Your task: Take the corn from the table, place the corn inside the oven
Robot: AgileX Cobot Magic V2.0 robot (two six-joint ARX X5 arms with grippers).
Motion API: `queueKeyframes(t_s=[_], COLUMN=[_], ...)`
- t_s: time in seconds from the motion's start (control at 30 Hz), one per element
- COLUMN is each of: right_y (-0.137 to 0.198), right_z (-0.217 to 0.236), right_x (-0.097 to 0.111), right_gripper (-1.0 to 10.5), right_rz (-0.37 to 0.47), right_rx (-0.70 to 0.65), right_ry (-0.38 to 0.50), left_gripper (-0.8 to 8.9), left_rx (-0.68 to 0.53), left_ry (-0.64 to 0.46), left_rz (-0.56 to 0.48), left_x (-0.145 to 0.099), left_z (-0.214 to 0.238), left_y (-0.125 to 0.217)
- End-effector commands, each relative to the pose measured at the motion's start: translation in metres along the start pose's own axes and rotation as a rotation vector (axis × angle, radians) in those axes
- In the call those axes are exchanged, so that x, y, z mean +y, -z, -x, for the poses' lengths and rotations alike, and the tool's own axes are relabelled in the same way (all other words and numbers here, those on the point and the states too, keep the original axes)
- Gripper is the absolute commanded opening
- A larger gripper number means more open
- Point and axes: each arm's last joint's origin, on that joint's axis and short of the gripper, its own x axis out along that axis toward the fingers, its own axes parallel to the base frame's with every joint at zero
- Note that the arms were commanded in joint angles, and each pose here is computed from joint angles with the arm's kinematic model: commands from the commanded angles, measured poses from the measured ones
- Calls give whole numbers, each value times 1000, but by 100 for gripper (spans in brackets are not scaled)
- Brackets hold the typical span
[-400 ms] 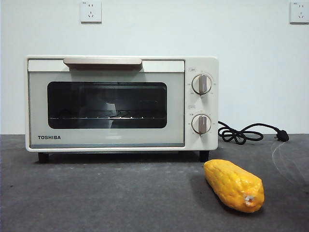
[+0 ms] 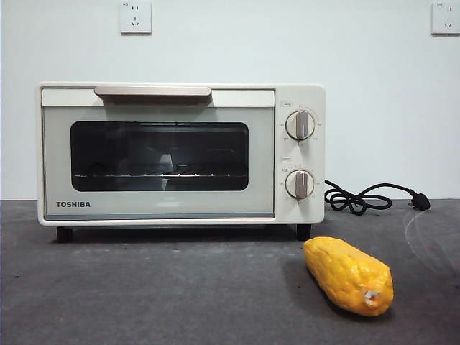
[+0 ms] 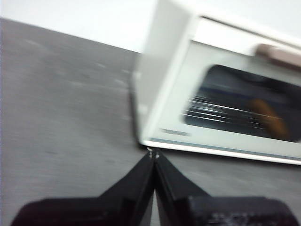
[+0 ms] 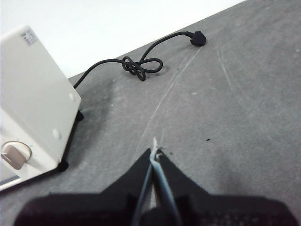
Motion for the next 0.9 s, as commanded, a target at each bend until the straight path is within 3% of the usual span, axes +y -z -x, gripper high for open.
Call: queueKeyframes(t_s=[0.03,0.17,0.3,0.4,0.57,0.7,0.9], right_y=[-3,-14,-33,-46,-68,-88,-119], right_z=[1,3,9,15,20,16,2], right_x=[2,10,19,26,38,50,65], right_gripper=[2,1,-2,-2,0,-1,-1], right_rz=[-50,-36,-18,-31,-15,-18,-11], right_rx=[0,-72,-208,-212,-156,-25,77], right_ry=[-49,-174,-289,-352,-471,-573,-676], left_gripper=[-2,-5,-5,-5,-5,-5,-5], left_rx=[16,56,75,109,215,288,383], left_ry=[140,265,283,305,337,387,400], left_rz=[63,60,55,49,9,-44,-58], left_x=[-6,-13,-20,-26,-37,-48,-63], left_z=[1,3,3,1,-12,-29,-52], left_y=[-4,-14,-33,-49,-80,-108,-141])
